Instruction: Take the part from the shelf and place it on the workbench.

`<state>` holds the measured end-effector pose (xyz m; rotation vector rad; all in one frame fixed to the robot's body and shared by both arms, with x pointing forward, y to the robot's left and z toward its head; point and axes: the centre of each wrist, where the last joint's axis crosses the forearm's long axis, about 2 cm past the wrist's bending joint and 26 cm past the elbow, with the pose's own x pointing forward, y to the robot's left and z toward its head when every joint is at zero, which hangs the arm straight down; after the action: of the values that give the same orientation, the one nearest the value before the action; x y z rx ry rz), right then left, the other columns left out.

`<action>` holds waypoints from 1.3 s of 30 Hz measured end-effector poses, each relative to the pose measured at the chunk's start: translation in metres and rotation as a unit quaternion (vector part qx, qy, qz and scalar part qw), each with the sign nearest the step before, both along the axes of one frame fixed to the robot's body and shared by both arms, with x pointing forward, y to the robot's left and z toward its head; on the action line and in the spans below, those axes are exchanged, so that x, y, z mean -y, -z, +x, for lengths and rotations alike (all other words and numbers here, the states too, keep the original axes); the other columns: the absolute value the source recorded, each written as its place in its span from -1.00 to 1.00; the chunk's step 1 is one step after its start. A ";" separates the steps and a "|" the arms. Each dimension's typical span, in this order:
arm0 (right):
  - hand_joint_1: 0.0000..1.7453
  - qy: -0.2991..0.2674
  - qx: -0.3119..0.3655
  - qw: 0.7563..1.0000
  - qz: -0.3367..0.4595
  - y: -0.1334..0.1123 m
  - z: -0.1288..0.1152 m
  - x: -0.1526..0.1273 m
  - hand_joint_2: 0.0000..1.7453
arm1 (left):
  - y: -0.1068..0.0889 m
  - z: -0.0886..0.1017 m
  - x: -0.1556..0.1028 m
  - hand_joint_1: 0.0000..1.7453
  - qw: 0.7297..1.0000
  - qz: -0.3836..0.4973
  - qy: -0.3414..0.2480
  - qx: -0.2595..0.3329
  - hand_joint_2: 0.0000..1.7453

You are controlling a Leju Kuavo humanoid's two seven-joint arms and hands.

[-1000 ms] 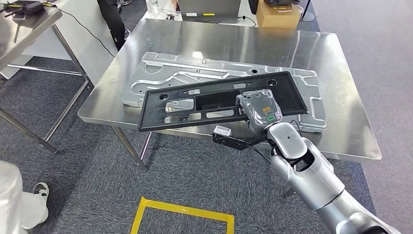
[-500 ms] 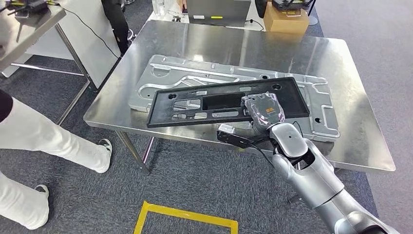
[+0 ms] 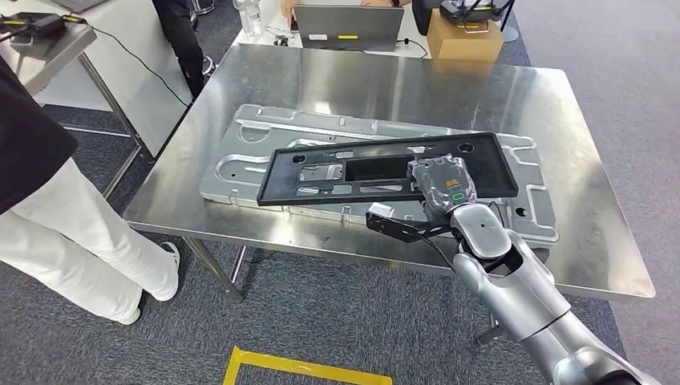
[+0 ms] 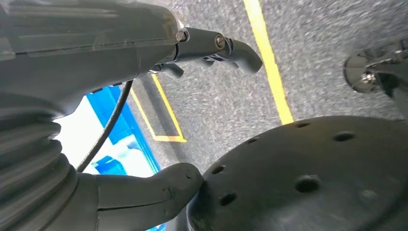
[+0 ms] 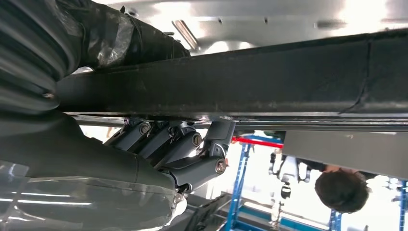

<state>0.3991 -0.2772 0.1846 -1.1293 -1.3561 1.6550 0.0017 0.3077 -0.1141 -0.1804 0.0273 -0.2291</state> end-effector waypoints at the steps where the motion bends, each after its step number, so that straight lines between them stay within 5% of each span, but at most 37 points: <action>1: 1.00 0.002 0.000 1.000 0.001 0.000 0.000 0.001 1.00 | 0.000 0.000 0.000 -1.00 1.000 0.000 -0.001 0.000 1.00; 32: 1.00 0.067 -0.037 0.997 -0.001 0.026 -0.002 0.036 1.00 | 0.000 -0.002 0.001 -1.00 1.000 -0.001 -0.009 -0.003 1.00; 36: -1.00 0.069 -0.040 0.997 0.001 0.030 -0.003 0.036 -1.00 | 0.000 -0.001 0.002 -1.00 1.000 -0.010 -0.028 0.009 1.00; 38: -1.00 0.069 -0.042 0.997 0.001 0.031 -0.004 0.037 -1.00 | 0.000 0.000 0.003 -1.00 0.999 -0.016 -0.034 0.007 1.00; 39: -1.00 0.069 -0.042 0.997 0.001 0.031 -0.004 0.037 -1.00 | 0.000 0.000 0.004 -1.00 0.999 -0.017 -0.036 0.004 0.50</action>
<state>0.3955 -0.3143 0.1535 -1.1134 -1.1996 1.5834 0.0017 0.3036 -0.1141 -0.2148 0.0078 -0.1584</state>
